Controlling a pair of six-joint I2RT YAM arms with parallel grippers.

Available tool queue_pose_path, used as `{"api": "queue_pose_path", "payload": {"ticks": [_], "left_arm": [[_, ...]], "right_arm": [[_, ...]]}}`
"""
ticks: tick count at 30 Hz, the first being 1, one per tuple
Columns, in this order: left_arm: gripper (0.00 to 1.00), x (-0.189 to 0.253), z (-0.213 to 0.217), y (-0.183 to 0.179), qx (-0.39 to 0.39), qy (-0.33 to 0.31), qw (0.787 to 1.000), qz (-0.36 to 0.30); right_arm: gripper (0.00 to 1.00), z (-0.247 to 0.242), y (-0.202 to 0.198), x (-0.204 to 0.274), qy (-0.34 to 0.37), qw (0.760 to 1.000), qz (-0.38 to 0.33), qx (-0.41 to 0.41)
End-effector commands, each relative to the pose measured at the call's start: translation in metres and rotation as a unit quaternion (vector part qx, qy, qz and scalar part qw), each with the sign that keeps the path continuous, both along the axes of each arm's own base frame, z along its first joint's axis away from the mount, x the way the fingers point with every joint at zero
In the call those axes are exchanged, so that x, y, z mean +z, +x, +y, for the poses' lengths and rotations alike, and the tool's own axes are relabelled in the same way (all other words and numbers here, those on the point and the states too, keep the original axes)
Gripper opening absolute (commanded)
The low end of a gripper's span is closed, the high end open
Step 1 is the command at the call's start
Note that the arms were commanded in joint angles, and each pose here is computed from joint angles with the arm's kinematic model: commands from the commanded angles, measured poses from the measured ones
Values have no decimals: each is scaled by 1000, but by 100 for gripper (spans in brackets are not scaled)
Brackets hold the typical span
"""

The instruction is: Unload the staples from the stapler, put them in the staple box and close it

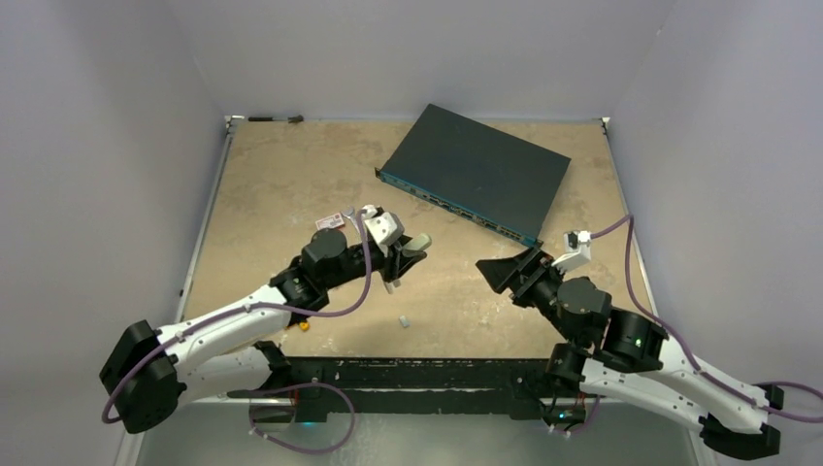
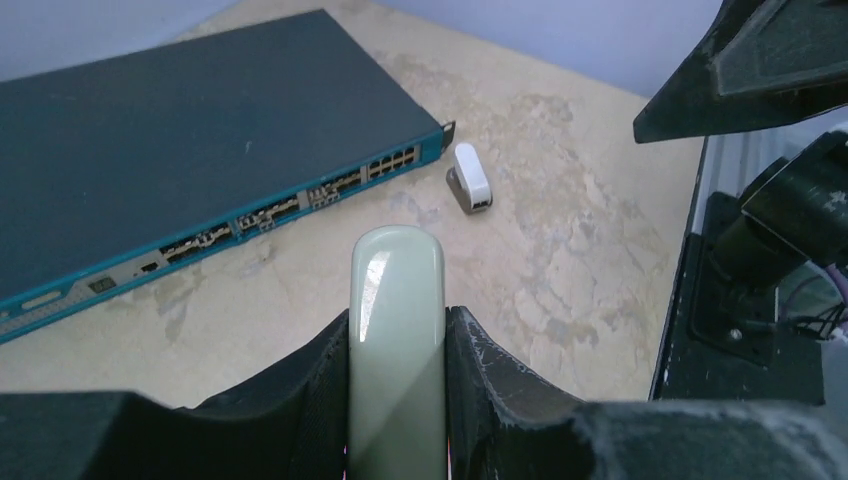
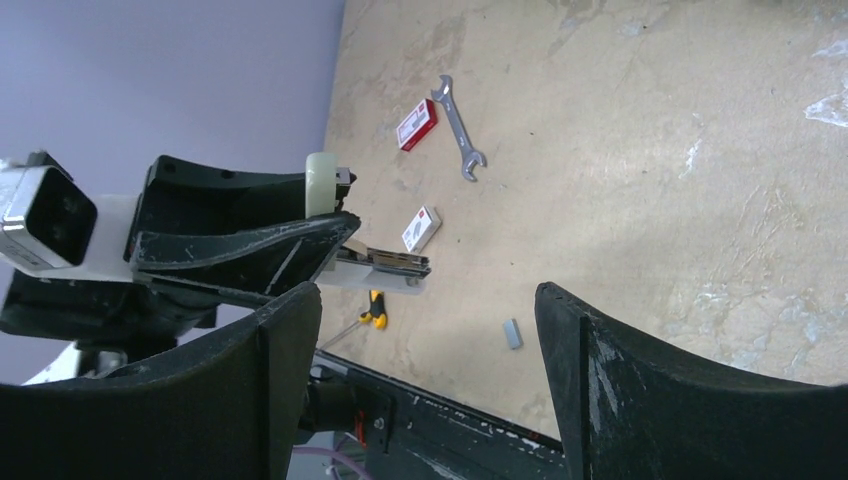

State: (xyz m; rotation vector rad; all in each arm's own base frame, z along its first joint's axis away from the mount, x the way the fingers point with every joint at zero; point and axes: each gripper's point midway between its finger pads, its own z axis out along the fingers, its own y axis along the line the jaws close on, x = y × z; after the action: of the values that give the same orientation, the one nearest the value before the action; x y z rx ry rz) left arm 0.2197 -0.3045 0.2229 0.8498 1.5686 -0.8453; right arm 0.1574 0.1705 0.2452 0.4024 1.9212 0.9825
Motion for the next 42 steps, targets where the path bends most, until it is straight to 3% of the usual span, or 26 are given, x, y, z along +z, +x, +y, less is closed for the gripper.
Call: {"api": "queue_pose_path", "payload": {"ticks": [1,7,12,15,19,26,33,38,42], "left_arm": [[0,57,-7,-3,-13,-153,984,-94],[0,88,16,-18,-4,-265,952,-154],[0,110,31,-39,-26,-346,925,-153],[0,128,42,-57,-50,-397,904,-152],[0,147,50,-76,-82,-421,892,-142],[0,163,45,-101,-138,-371,911,-119],[0,165,56,-120,-158,-363,912,-110],[0,171,62,-129,-170,-382,901,-113],[0,175,63,-133,-181,-389,896,-117]], "right_arm": [[81,-6,4,7,2,1000,-8,-19],[82,10,3,15,-2,999,-40,22],[84,42,-11,55,11,976,-177,129],[85,65,-27,78,15,941,-270,204],[87,102,-52,93,-17,872,-372,317],[85,154,-55,88,-120,783,-436,428],[87,166,-75,103,-112,695,-536,466],[86,183,-83,91,-104,665,-534,511],[86,195,-78,83,-108,666,-527,517]]}}
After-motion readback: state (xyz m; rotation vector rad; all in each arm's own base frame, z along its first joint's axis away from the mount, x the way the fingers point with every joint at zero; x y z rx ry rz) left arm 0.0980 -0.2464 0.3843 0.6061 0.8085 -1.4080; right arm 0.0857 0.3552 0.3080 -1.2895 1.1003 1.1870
